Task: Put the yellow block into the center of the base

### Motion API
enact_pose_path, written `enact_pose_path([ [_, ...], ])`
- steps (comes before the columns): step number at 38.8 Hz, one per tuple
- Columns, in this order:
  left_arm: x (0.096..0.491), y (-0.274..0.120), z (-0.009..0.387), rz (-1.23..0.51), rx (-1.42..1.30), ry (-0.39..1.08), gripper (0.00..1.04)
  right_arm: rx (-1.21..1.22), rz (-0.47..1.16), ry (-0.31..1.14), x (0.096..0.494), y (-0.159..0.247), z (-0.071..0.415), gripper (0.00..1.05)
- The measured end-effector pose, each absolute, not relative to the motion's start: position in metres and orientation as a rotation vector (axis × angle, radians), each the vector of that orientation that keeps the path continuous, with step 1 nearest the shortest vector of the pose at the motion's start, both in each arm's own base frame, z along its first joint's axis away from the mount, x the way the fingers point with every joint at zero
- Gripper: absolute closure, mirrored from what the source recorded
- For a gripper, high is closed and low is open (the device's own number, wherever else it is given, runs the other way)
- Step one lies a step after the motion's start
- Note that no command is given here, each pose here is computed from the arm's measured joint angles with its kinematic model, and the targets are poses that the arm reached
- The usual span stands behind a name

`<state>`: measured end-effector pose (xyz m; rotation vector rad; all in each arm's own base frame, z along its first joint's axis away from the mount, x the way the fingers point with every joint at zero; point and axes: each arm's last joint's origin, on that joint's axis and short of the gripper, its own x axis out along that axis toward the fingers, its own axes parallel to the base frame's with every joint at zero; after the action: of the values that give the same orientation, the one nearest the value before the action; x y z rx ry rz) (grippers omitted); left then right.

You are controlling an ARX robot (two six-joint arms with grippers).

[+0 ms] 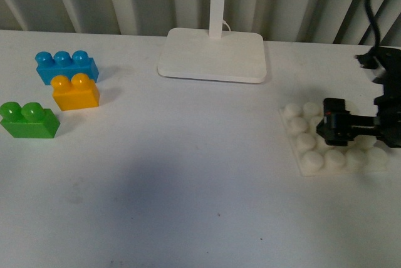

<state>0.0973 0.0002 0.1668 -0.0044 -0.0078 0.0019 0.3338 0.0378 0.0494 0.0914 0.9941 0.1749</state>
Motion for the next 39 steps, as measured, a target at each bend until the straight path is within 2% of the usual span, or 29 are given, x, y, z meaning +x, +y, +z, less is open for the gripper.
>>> enact_pose_path([
  [27, 0.097, 0.000, 0.167, 0.002, -0.004, -0.008, 0.06, 0.107, 0.231, 1.033, 0.360, 0.220, 0.052, 0.09],
  [39, 0.097, 0.000, 0.167, 0.002, -0.004, -0.008, 0.06, 0.135, 0.246, 1.024, 0.361, 0.258, 0.053, 0.09],
])
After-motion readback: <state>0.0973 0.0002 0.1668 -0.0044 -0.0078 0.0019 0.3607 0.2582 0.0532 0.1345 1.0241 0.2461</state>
